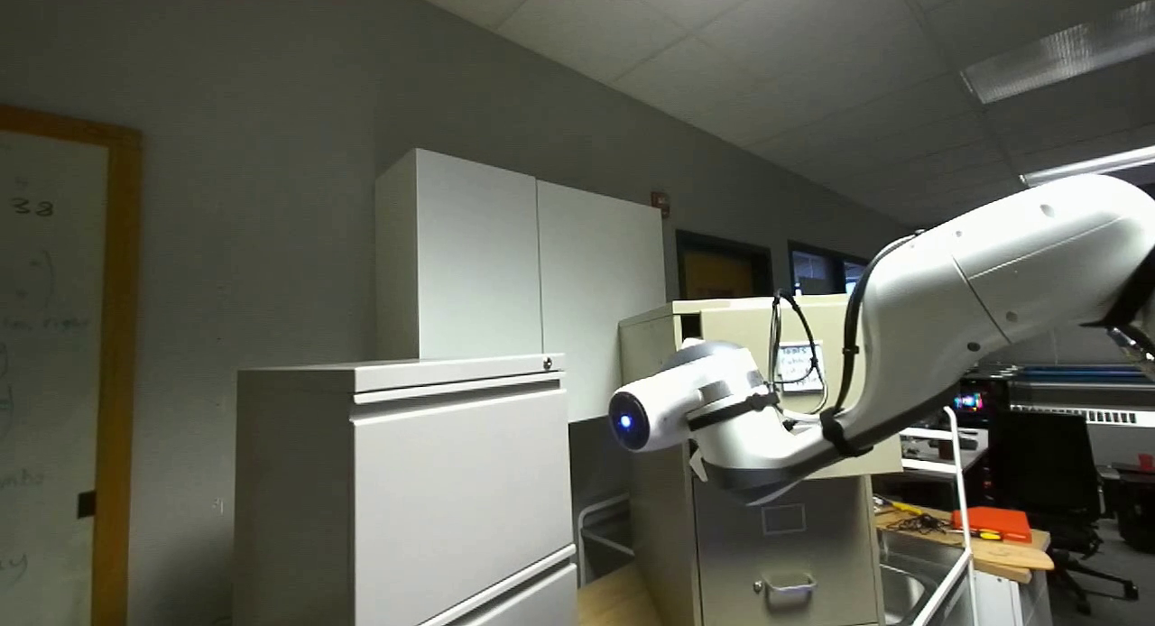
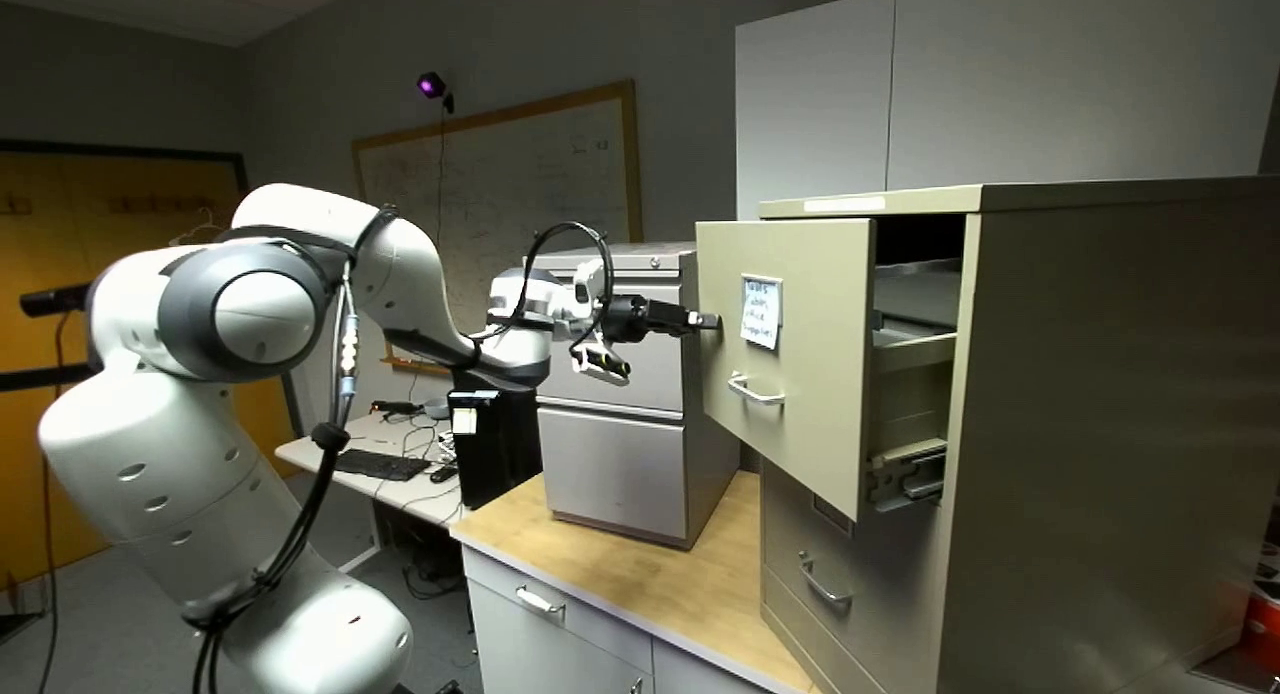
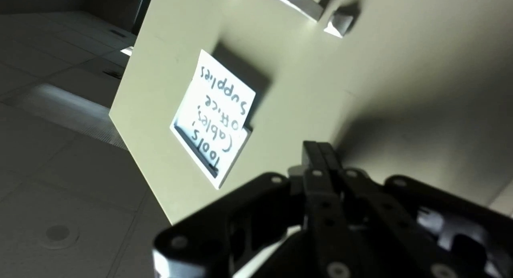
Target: Close the top drawer of the cabinet to the right.
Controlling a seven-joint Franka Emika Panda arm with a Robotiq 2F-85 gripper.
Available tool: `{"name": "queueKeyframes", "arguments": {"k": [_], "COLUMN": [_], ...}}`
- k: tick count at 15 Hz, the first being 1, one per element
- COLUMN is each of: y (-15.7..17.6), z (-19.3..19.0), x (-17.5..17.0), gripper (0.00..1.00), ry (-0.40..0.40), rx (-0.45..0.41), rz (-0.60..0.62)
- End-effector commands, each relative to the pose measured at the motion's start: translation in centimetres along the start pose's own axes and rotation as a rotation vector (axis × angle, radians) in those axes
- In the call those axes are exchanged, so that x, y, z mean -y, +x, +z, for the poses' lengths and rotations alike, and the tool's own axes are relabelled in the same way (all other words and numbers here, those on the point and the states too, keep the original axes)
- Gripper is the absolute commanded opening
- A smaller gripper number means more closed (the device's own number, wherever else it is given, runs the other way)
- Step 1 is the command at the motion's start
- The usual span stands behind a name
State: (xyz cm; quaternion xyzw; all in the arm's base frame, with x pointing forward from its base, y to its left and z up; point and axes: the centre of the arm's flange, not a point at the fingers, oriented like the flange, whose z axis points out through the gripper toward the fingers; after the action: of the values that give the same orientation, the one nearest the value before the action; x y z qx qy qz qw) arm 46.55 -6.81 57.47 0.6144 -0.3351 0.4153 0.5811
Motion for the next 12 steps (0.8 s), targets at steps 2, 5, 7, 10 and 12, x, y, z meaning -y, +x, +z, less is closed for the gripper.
{"name": "queueKeyframes", "arguments": {"k": [2,5,7,10,12], "y": [1.4,2.0,2.2,2.5,2.6], "z": [5.3,7.0,7.9,9.2,9.9], "x": [6.4,7.5,8.1,9.4,10.5], "gripper": [0.0,0.0,0.0,0.0,0.0], "ry": [0.079,0.087,0.084,0.074,0.068], "rx": [0.066,0.085,0.089,0.095,0.102], "rz": [-0.03,-0.019,-0.019,-0.017,-0.019]}}
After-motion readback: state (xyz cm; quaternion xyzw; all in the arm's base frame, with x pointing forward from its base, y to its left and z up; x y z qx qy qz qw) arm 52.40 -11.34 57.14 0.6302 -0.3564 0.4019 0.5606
